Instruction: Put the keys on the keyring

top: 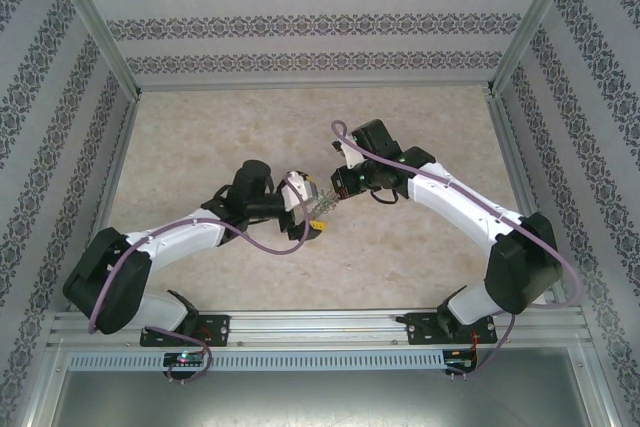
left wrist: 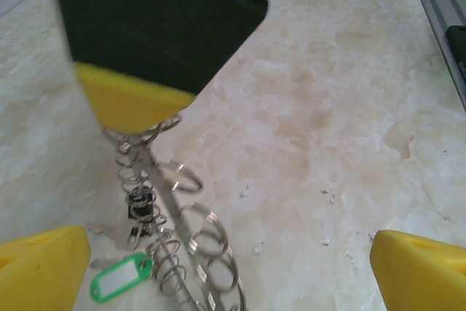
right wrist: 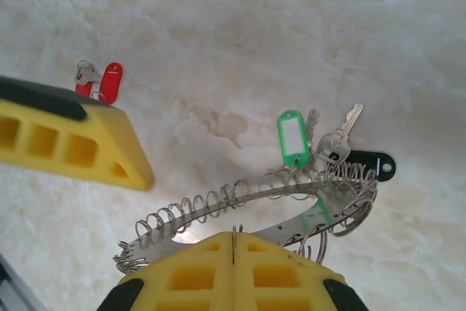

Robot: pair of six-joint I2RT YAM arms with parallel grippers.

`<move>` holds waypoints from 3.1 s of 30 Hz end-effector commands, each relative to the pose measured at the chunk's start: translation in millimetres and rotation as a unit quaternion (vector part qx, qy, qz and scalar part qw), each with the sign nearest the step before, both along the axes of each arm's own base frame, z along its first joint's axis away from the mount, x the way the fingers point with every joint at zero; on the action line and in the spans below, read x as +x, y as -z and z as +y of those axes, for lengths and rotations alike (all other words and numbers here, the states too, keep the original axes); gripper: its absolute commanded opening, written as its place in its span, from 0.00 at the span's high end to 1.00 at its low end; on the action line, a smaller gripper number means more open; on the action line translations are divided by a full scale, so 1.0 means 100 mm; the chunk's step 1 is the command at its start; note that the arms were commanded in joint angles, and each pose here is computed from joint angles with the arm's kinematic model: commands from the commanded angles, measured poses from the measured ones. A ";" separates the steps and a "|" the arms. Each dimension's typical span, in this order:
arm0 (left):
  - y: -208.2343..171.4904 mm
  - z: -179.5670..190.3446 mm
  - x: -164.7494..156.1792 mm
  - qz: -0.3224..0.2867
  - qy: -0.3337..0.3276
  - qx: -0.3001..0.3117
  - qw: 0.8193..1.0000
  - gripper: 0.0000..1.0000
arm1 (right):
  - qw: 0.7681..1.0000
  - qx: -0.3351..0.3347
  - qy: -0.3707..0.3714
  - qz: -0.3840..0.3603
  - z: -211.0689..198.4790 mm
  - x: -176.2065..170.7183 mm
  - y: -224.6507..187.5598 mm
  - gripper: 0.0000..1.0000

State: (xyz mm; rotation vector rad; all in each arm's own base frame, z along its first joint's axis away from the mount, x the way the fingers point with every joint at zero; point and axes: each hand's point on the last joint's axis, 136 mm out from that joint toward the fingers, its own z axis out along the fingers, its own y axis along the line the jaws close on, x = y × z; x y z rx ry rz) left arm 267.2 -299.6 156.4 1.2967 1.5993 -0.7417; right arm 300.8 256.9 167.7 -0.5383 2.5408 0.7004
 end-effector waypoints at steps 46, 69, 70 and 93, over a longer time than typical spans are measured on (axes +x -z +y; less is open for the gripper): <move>-0.30 0.17 0.41 -0.015 -0.198 0.076 0.977 0.54 | 0.973 0.146 0.175 0.018 0.06 -0.02 -1.10 1.00; -0.64 0.24 0.27 -0.019 -0.158 0.050 0.986 0.96 | 0.988 0.102 0.119 -0.011 0.12 -0.20 -1.03 1.00; -0.68 0.24 0.25 -0.010 -0.157 0.045 0.986 0.98 | 0.989 0.099 0.112 -0.016 0.13 -0.22 -1.01 1.00; -1.57 0.17 -0.31 -0.021 -0.037 -0.009 0.999 1.00 | 0.887 0.122 -0.074 -0.439 -0.44 -0.93 -1.93 0.48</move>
